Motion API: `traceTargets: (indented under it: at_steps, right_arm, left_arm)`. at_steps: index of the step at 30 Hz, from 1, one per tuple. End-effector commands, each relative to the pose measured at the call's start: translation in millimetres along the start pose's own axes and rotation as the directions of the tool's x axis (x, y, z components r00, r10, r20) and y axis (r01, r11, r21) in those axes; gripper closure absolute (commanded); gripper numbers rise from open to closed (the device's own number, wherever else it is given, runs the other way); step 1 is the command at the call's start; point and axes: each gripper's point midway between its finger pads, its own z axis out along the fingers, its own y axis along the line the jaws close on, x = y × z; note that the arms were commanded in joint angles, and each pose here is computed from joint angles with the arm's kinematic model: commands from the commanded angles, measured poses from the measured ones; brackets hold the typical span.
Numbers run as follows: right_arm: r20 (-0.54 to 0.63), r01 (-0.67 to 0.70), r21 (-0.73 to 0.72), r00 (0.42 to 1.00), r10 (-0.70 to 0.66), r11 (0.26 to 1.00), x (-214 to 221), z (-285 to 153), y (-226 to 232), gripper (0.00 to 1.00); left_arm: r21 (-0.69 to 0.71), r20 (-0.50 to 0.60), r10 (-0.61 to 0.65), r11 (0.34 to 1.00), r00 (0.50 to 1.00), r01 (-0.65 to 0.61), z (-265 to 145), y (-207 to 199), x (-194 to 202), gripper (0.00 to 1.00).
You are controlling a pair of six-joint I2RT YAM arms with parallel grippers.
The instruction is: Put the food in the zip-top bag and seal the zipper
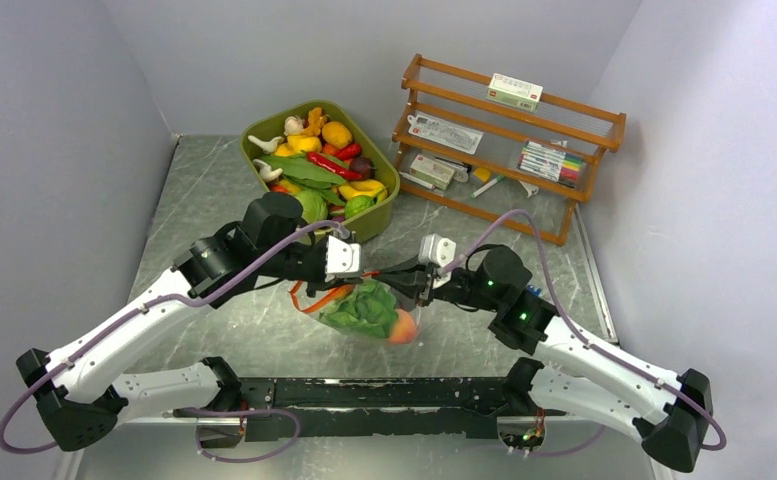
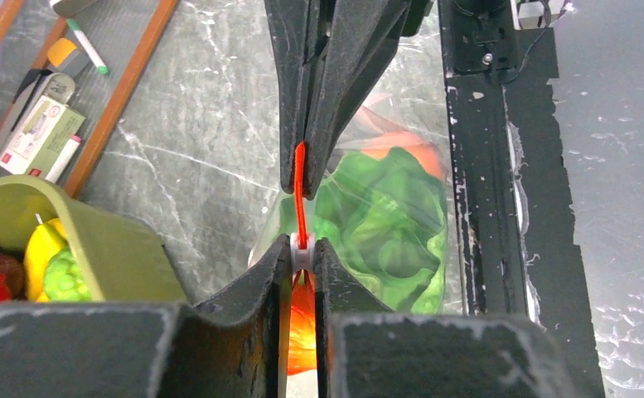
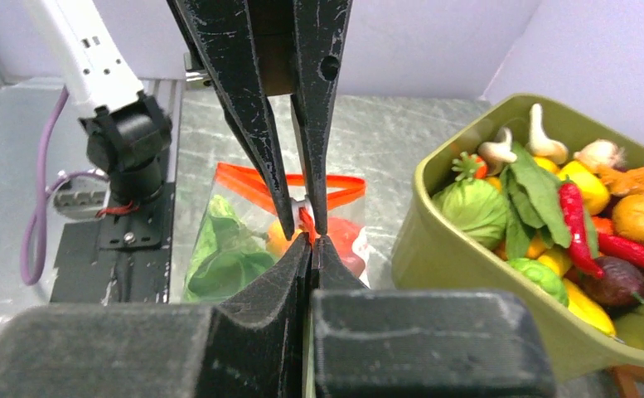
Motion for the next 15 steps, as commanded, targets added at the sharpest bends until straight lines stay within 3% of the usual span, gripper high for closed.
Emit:
traceTargets:
  at_steps: [1, 8, 15]
  right_arm:
    - [0.130, 0.054, 0.126, 0.989, -0.071, 0.991, -41, -8, -22, 1.00]
    - [0.114, 0.026, 0.165, 0.992, -0.045, 0.986, -30, -13, -28, 1.00]
    - [0.113, -0.009, 0.183, 0.994, -0.012, 0.983, -10, -20, -24, 1.00]
  left_arm:
    - [-0.011, -0.049, 0.039, 0.999, 0.998, -0.040, -11, 9, -11, 0.93]
    - [-0.051, -0.072, 0.051, 0.997, 0.996, -0.055, -23, 15, -18, 0.93]
    - [-0.042, -0.064, -0.025, 0.999, 0.998, 0.022, -19, -8, 16, 0.93]
